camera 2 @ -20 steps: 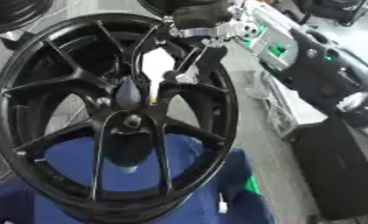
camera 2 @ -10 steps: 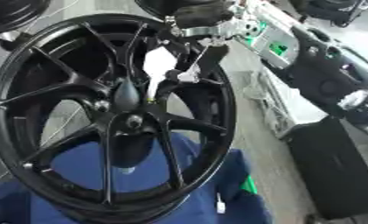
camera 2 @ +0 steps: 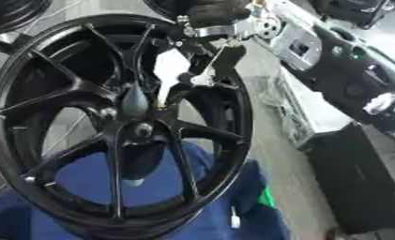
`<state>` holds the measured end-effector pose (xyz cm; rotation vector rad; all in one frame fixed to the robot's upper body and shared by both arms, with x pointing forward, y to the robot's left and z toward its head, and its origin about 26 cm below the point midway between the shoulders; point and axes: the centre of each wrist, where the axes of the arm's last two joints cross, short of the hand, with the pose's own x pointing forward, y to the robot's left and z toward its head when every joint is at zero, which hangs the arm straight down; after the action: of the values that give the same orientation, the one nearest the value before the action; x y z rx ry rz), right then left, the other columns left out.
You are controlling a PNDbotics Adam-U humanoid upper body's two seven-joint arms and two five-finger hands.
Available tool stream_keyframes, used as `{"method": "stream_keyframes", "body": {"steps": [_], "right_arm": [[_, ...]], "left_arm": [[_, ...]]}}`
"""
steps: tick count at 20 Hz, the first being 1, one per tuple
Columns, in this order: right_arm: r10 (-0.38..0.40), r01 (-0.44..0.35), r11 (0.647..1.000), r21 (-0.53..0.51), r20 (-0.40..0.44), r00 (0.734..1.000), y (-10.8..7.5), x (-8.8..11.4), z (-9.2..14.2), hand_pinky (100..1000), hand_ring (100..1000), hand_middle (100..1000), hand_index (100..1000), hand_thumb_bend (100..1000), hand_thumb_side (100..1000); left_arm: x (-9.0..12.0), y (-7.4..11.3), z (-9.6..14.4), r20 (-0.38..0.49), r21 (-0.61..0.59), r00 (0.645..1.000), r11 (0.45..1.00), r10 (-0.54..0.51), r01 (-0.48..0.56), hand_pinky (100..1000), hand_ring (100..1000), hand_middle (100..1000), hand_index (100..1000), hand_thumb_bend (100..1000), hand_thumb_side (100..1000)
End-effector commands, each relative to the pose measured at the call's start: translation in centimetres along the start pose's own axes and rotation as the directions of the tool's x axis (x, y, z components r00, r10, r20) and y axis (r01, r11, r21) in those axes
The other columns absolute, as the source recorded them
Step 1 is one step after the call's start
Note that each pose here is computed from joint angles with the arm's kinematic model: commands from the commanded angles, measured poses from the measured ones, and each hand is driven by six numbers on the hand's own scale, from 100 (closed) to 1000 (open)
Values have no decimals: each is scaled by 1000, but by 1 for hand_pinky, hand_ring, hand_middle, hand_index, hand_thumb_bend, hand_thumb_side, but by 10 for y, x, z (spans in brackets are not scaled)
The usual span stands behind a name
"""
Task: Pull the pin out of the wheel hub.
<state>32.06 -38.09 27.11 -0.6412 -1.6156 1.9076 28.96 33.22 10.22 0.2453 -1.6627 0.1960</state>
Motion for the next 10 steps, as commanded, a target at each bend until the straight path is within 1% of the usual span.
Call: {"method": "stream_keyframes", "body": {"steps": [1,10], "right_arm": [[31,-33,999,-29,-37,999,-21,-2,13,732,522,190,292,100,396],[1,-5,997,-79,-46,999,-30,-1,19,731,511,180,284,100,364]], "left_arm": [[9,4,-2,33,-6,999,1000,-26,27,715,809,746,767,100,823],[9,4,-2,32,-6,999,1000,-30,30,716,809,743,767,100,820]]}}
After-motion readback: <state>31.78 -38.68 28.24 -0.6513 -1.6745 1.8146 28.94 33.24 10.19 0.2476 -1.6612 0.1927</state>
